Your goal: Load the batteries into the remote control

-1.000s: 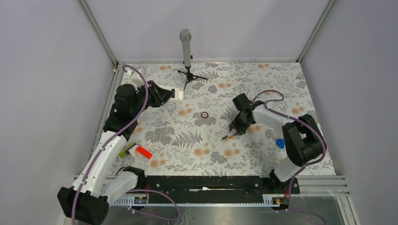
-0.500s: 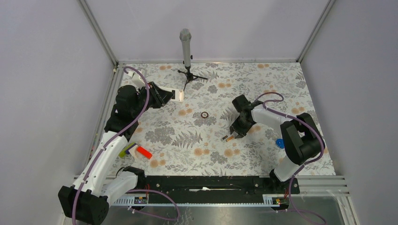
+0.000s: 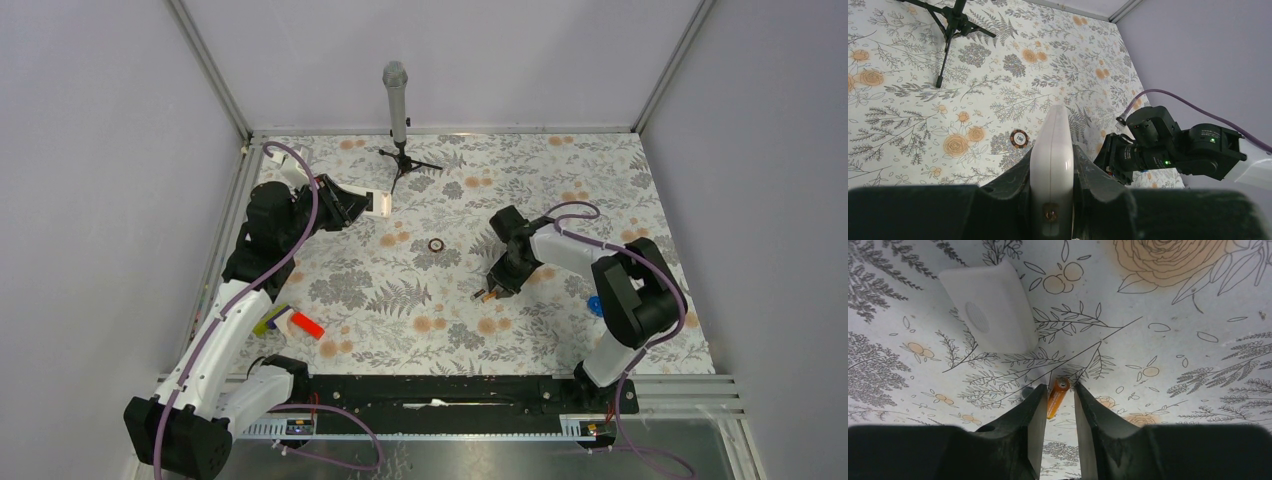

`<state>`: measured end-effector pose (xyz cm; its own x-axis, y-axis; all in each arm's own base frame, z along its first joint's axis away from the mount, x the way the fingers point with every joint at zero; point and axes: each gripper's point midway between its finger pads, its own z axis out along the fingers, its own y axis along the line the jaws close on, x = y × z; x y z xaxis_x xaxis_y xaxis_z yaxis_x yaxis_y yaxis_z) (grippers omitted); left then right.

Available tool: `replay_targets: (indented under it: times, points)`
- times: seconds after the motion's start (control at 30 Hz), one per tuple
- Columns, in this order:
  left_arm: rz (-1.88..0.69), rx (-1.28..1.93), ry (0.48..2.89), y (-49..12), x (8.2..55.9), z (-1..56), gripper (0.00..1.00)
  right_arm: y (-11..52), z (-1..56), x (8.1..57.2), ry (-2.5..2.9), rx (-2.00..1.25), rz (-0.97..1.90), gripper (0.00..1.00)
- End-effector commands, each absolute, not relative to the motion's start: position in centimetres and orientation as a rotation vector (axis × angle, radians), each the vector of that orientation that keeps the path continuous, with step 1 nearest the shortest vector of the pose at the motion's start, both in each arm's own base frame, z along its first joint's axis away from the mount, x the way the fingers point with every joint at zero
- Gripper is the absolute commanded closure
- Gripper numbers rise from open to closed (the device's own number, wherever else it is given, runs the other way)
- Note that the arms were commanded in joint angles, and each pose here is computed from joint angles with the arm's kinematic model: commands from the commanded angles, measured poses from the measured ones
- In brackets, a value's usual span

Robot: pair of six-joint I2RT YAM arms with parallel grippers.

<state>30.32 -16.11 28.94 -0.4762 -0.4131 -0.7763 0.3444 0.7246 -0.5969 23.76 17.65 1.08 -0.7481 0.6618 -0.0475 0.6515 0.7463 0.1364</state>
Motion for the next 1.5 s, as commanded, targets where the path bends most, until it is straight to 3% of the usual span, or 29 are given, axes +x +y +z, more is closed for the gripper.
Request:
replay_targets:
  times: [0.0,0.13,0.33,0.43,0.6,0.83,1.1,1.47]
  points:
    - [-0.873,-0.024,1.769,-15.8,30.6,31.1,1.00,17.7,0.9,23.6,2.843,1.133,0.123,0.68]
    - [-0.866,-0.027,1.766,-15.6,30.6,31.2,1.00,17.6,0.5,23.5,2.852,1.135,0.091,0.71]
    - [-0.870,-0.014,1.768,-15.8,30.5,31.5,1.00,17.3,0.5,24.4,2.830,1.103,0.056,0.94]
    - [-0.880,-0.006,1.775,-16.0,30.4,31.5,1.00,16.8,1.8,25.6,2.770,1.046,0.049,1.00]
    - [-0.996,-0.016,1.787,-17.3,30.1,31.0,1.00,15.0,7.6,28.7,2.566,0.916,0.056,1.00]
    - [-1.284,-0.049,1.749,-20.7,29.9,31.7,1.00,15.4,20.6,33.2,2.247,0.652,0.292,1.00]
    - [-1.557,-0.023,1.646,-24.1,29.9,34.8,1.00,23.5,33.9,34.1,2.021,0.160,0.830,1.00]
    - [-1.705,-0.029,1.631,-25.4,29.1,36.7,1.00,29.6,39.4,31.4,1.896,-0.174,0.964,1.00]
